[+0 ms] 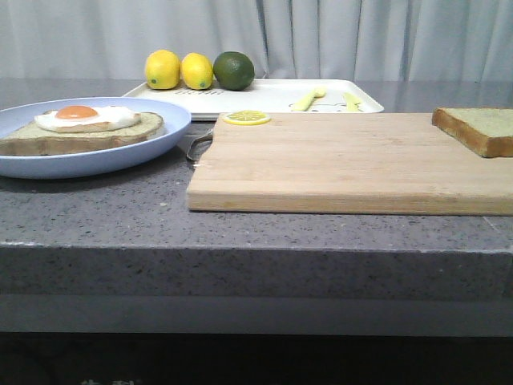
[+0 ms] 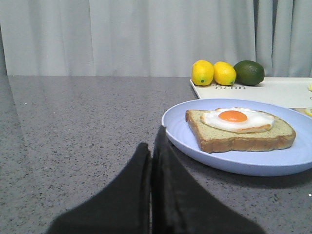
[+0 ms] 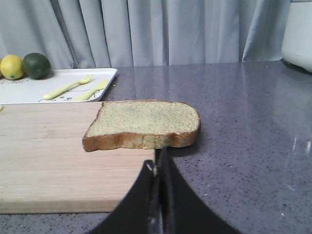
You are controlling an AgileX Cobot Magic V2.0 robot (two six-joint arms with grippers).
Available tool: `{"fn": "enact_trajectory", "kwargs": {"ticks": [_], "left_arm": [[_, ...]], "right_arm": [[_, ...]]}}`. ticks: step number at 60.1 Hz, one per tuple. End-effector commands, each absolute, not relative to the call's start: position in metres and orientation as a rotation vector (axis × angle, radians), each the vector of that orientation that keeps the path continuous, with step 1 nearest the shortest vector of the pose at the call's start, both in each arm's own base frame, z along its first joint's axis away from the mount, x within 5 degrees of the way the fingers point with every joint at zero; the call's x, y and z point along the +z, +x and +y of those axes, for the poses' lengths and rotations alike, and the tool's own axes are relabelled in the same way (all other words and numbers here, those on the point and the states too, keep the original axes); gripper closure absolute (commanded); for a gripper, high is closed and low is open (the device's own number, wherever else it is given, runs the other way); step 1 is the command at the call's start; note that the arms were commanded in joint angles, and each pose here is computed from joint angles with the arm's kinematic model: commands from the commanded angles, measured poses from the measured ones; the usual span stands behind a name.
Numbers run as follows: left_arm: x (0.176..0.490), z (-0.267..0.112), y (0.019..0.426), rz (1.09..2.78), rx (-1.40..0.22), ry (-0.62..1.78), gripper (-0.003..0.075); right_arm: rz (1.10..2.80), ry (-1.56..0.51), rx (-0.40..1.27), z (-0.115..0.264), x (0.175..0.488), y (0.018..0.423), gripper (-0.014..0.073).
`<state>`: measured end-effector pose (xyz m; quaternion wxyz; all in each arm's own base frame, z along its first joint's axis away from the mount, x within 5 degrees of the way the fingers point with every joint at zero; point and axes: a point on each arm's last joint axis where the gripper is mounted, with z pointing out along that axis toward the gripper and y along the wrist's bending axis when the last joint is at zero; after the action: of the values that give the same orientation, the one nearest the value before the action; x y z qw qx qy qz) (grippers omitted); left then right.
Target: Place bread and move sandwich to tray
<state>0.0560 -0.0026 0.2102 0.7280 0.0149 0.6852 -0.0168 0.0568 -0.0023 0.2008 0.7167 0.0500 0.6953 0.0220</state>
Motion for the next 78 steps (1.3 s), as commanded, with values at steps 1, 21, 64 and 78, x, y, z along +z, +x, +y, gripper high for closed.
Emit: {"fn": "enact_trajectory", "kwargs": {"ticks": [1, 21, 64, 78], "left_arm": [[0.218, -0.002, 0.054, 1.407, -0.051, 0.014, 0.0738], [0.218, -0.002, 0.054, 1.407, -0.051, 0.014, 0.0738], [0.28, -0.002, 0.035, 1.311, -0.061, 0.025, 0.0738], [0.349, -0.003, 0.009, 1.309, -0.073, 0.046, 0.0738]], "right_arm": [[1.43, 0.098, 0.036, -0.003, 0.211, 0.054, 0.0662], [1.43, 0.098, 0.036, -0.003, 0.211, 0.054, 0.0662], [1.407, 0.053, -0.025, -0.003, 0.251, 0.044, 0.0662], [1.466, 0.059, -0.061, -0.004, 0.315, 0.029, 0.0662]]}}
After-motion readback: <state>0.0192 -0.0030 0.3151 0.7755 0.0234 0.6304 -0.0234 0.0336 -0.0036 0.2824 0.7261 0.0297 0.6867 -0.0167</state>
